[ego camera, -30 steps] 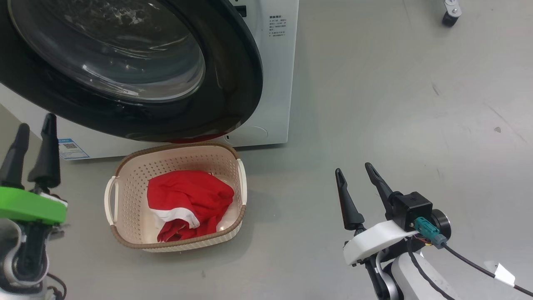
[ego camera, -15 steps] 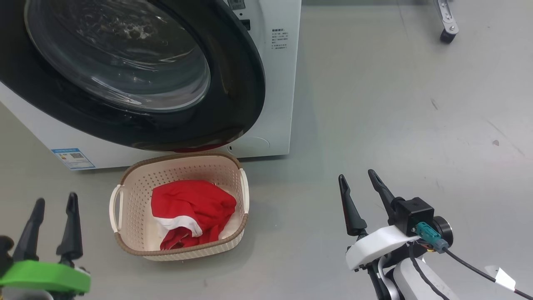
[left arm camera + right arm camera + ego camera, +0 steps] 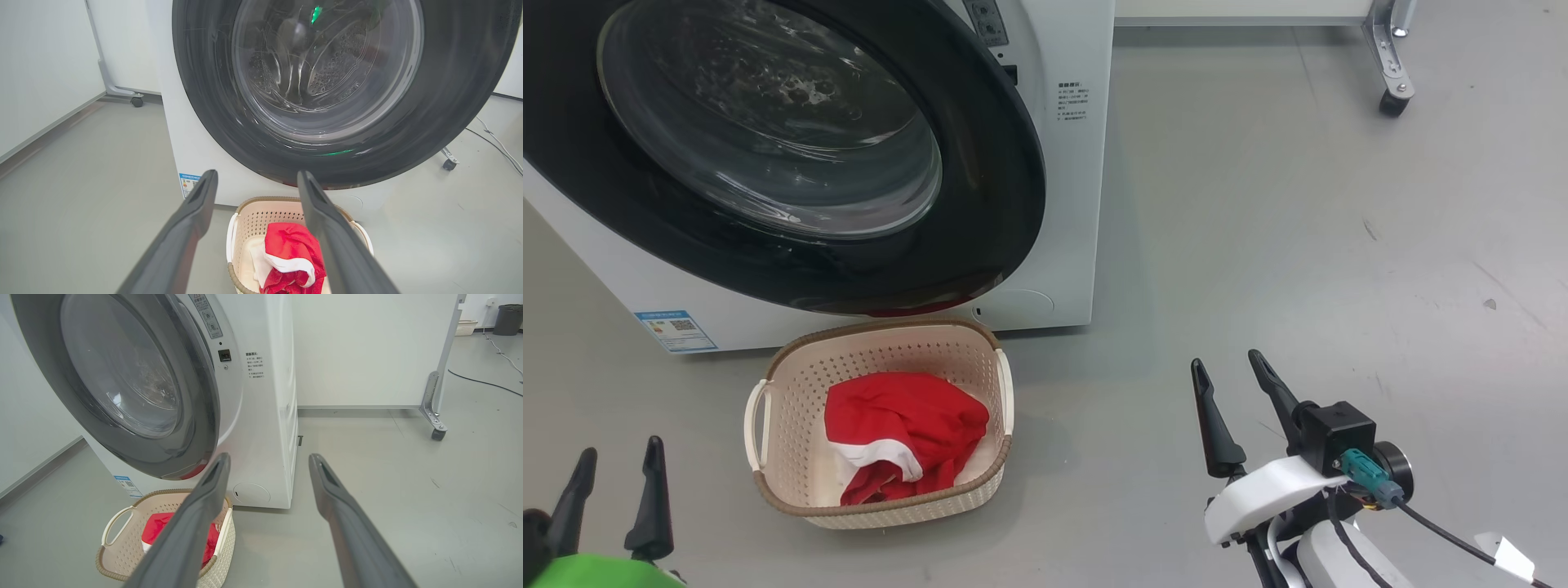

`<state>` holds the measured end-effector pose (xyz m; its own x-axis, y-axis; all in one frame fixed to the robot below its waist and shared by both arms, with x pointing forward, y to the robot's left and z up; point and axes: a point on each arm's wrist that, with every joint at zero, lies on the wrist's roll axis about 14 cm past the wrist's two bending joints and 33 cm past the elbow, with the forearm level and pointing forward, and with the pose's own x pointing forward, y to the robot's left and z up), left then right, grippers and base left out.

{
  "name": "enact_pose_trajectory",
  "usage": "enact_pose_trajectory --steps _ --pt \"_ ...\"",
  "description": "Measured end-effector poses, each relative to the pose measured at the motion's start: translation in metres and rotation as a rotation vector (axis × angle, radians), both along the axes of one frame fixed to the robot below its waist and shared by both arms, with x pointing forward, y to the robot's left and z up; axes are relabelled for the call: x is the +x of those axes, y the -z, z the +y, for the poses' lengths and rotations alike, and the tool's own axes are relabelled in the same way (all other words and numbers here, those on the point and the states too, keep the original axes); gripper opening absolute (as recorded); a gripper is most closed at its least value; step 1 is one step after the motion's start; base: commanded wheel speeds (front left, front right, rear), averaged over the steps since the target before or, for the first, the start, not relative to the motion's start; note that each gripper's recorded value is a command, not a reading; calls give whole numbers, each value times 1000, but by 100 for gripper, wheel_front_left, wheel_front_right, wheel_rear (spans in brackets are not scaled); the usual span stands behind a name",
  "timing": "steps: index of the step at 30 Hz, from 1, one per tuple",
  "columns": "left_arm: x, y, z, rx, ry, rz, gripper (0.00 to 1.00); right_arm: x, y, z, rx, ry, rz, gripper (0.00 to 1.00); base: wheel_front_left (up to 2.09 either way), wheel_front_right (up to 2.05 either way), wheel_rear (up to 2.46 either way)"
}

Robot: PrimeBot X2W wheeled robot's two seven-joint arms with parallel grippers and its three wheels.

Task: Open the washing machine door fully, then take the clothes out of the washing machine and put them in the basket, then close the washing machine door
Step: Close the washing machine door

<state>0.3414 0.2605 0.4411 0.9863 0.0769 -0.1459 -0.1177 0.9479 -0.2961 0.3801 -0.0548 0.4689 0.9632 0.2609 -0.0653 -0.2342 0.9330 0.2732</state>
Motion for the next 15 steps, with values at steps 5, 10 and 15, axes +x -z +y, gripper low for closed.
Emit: enact_pose_trajectory --steps 5,10,15 --pt "3 -16 7 14 -36 -55 100 -3 1 -1 0 2 3 100 0 0 0" --pt "4 -24 6 30 -44 -85 100 -4 -1 -1 -1 2 -3 100 0 0 0" --pt "5 -29 4 35 -43 -102 100 -5 -3 -2 -1 5 -10 100 0 0 0"
